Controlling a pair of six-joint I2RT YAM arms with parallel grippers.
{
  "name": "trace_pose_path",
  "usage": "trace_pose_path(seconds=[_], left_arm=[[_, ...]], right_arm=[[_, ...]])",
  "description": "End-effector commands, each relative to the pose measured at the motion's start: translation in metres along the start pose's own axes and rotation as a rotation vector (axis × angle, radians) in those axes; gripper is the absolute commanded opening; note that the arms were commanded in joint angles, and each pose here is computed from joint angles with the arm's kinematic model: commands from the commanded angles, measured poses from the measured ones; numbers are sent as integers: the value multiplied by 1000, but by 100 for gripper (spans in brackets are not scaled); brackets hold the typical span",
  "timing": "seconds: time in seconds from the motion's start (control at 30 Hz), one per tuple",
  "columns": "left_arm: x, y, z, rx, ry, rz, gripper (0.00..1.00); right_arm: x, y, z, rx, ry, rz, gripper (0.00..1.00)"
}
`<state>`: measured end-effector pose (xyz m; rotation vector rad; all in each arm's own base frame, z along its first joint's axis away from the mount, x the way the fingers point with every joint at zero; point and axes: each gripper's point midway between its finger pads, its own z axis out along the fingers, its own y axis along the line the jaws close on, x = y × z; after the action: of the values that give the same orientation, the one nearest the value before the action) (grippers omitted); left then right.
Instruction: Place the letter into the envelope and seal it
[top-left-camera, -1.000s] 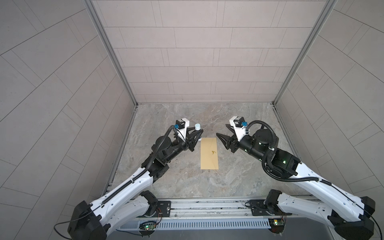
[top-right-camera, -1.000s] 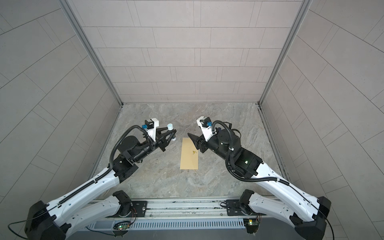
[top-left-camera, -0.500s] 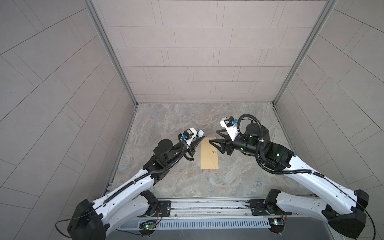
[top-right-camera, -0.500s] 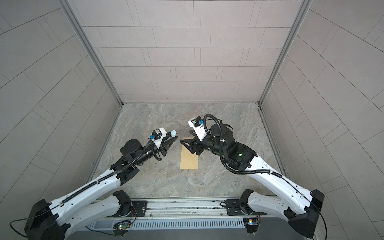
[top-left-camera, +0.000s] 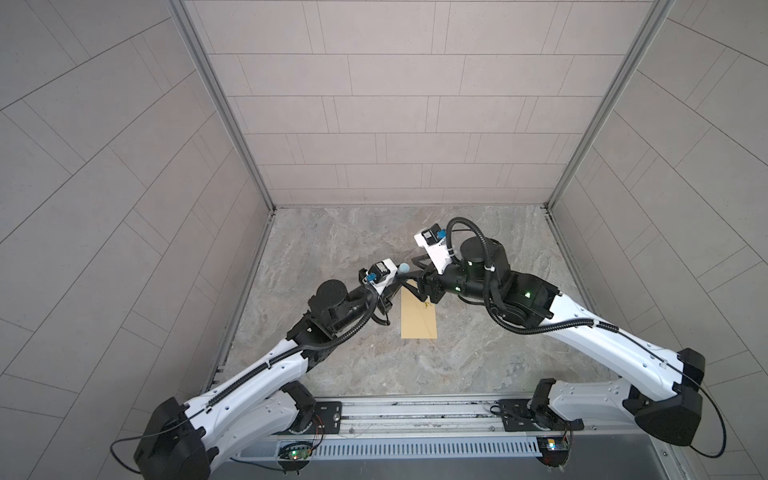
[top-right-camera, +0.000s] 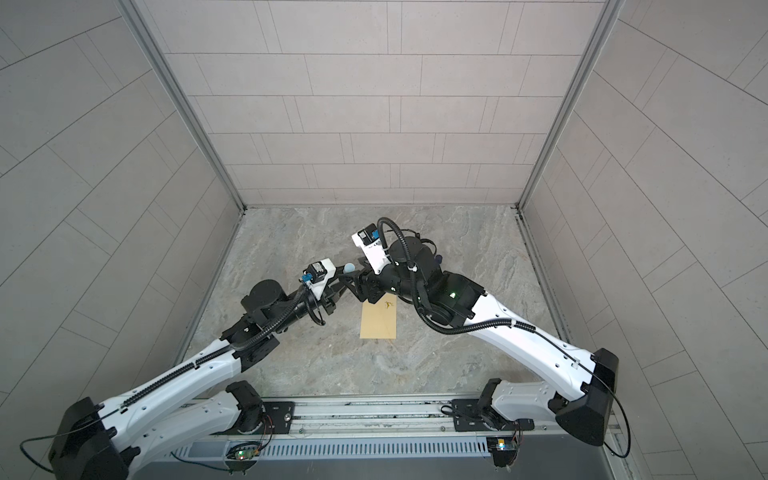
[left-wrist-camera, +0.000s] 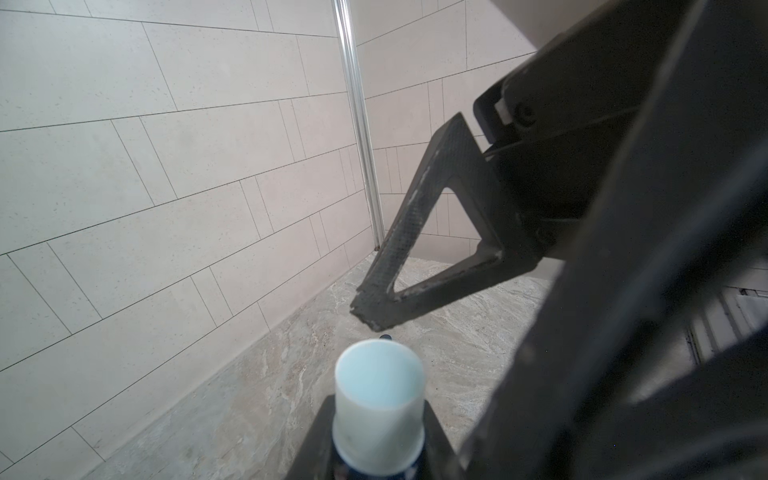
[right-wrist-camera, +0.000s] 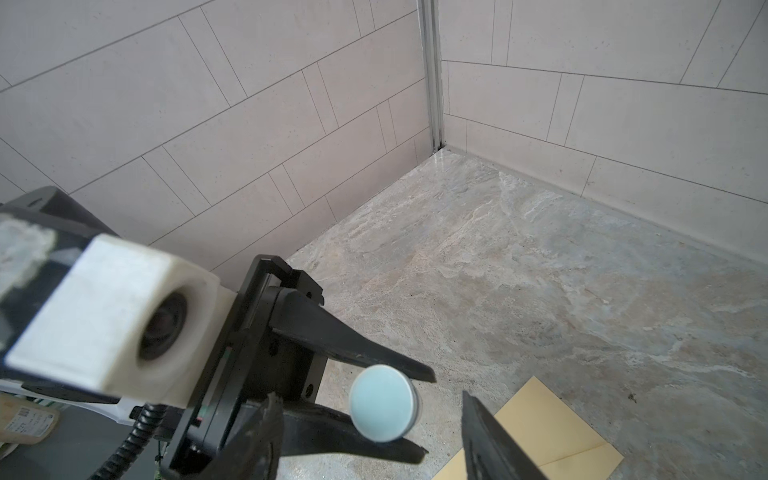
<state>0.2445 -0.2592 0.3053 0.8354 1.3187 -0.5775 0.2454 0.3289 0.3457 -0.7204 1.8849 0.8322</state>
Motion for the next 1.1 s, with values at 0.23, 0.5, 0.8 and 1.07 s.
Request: trace_pose_path(seconds=[0.23, 0.5, 0.8, 1.07], left_arm=[[-16, -2, -4, 11, -54, 11, 0], [-15, -4, -3, 19, -51, -5, 0], [-13, -3, -1, 20, -39, -44, 26], [-5, -4, 0, 22, -17, -61, 52]], right_arm=[[-3, -4, 8, 52, 12, 16, 45], [-1, -6, 11, 67, 22, 20, 22], [-9, -11, 0, 92, -12, 35, 9], [-18, -14, -12, 71, -39, 78, 8]])
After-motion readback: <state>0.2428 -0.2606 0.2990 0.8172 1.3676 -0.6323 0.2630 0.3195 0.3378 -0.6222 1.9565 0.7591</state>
